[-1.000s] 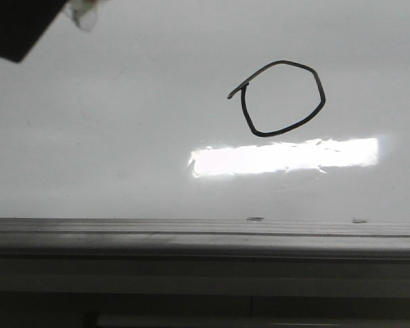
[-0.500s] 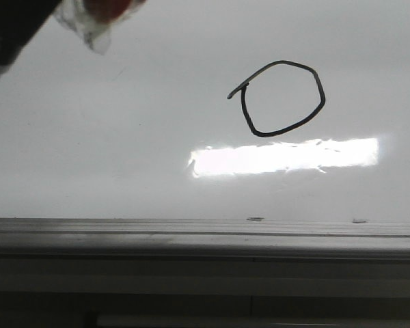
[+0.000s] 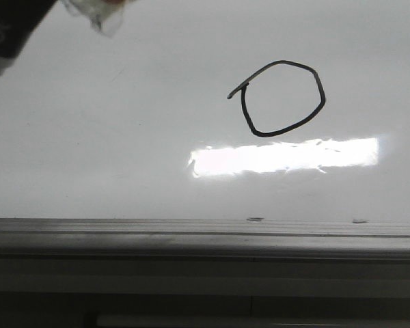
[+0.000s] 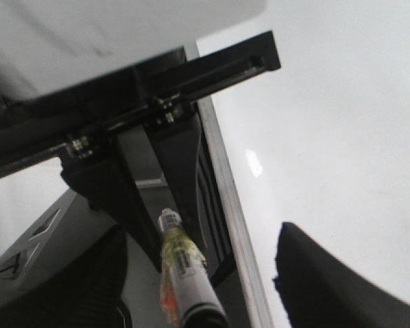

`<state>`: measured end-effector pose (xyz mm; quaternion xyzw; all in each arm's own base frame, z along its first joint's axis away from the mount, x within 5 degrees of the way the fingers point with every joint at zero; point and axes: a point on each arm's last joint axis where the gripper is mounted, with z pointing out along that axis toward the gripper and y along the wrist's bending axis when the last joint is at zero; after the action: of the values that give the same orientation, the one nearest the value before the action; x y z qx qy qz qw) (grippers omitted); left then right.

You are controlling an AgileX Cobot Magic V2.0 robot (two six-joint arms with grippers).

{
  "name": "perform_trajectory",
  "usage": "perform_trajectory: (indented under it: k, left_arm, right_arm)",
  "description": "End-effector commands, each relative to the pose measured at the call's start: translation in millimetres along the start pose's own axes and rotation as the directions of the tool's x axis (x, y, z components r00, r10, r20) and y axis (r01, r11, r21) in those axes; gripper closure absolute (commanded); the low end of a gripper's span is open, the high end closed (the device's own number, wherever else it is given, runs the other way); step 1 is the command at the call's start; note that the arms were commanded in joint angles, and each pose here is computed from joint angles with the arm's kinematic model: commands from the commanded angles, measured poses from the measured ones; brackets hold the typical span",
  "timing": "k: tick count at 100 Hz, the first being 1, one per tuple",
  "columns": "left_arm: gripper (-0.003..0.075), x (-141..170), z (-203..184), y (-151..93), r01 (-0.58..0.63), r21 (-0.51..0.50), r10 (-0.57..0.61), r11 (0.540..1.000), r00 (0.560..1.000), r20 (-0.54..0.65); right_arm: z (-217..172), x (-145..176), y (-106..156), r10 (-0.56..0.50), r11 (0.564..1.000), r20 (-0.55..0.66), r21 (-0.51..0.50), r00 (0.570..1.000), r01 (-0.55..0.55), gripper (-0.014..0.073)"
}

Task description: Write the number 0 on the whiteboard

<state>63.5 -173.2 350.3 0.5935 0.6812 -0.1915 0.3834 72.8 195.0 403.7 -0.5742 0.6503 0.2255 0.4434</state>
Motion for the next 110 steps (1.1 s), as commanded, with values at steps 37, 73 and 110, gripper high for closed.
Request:
perform_trajectory:
  k: [37, 73, 110]
  left_arm:
    - [0.0740, 0.4, -10.2, 69.8, 0.508, -0.319, -0.412, 0.800, 0.852, 0.324]
    - [0.0740, 2.7, 43.6, 95.6, 0.632, -0.269, -0.532, 0.727, 0.765, 0.362]
    - [0.0740, 18.3, 100.5, 102.3, 0.647, -0.286, -0.604, 0.707, 0.763, 0.231]
  right_arm:
    - [-94.3, 12.0, -30.5, 0.132, 0.933, 0.173, 0.310, 0.976, -0.181, 0.0499]
    - [-82.9, 66.1, -16.3, 0.236, 0.921, 0.085, 0.297, 0.968, -0.251, 0.0662]
    - [-70.7, 81.3, -12.6, 0.282, 0.912, 0.044, 0.297, 0.958, -0.282, 0.0662]
